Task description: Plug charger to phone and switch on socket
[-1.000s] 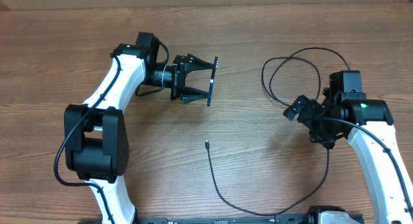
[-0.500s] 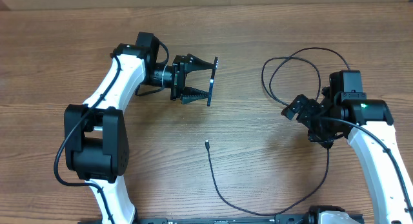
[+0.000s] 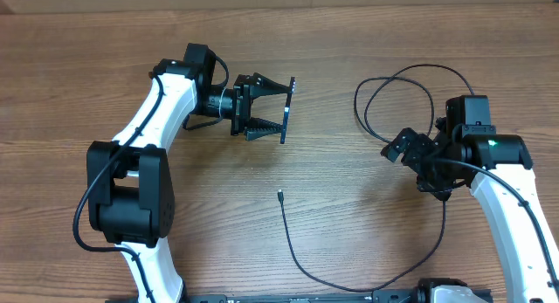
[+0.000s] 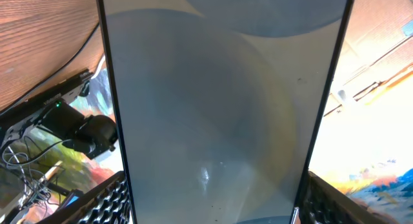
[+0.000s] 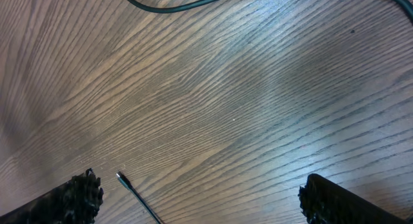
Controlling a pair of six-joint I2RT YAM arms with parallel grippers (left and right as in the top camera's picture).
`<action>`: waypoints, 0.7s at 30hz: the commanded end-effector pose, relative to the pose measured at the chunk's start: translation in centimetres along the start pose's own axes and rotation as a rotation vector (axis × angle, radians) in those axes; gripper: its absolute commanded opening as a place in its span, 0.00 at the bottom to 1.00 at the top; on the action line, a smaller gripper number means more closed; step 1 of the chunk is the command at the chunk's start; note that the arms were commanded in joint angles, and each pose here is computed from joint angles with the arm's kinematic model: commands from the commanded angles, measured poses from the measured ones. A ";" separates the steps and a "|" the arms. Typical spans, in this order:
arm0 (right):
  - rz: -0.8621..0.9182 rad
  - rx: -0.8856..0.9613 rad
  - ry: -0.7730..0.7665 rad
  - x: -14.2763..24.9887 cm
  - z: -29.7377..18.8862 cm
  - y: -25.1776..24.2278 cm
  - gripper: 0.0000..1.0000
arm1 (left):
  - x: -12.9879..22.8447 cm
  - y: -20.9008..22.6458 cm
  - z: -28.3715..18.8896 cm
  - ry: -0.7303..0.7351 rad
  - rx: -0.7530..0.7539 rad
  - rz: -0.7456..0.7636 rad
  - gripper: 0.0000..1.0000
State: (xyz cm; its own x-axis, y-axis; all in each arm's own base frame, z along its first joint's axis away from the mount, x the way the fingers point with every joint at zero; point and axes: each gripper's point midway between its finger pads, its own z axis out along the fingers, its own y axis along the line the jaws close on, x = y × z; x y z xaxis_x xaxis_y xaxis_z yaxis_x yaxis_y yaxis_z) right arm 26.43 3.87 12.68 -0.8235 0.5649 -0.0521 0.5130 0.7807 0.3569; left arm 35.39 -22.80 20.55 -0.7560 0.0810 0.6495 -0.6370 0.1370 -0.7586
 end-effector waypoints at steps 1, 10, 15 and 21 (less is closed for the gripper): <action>-0.002 -0.017 -0.017 -0.4 -0.5 0.5 1.00 | 0.8 -1.5 -0.2 0.038 0.048 0.013 0.69; -0.002 -0.017 -0.017 -0.4 -0.5 0.5 1.00 | 0.8 -1.5 -0.2 0.038 0.048 0.009 0.70; -0.007 -0.017 -0.016 -0.4 -0.5 0.5 1.00 | 0.8 -1.5 -0.2 0.039 0.048 0.008 0.70; -0.014 -0.016 -0.016 -0.4 -0.5 0.5 1.00 | 0.8 -1.5 -0.2 0.038 0.048 0.008 0.70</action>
State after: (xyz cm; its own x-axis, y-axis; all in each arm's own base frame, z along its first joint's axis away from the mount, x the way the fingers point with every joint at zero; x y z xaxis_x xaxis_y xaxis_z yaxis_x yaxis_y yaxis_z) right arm 26.44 3.87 12.69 -0.8243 0.5637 -0.0530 0.5116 0.7816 0.3570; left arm 35.35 -22.80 20.54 -0.7526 0.0805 0.6536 -0.6410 0.1376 -0.7551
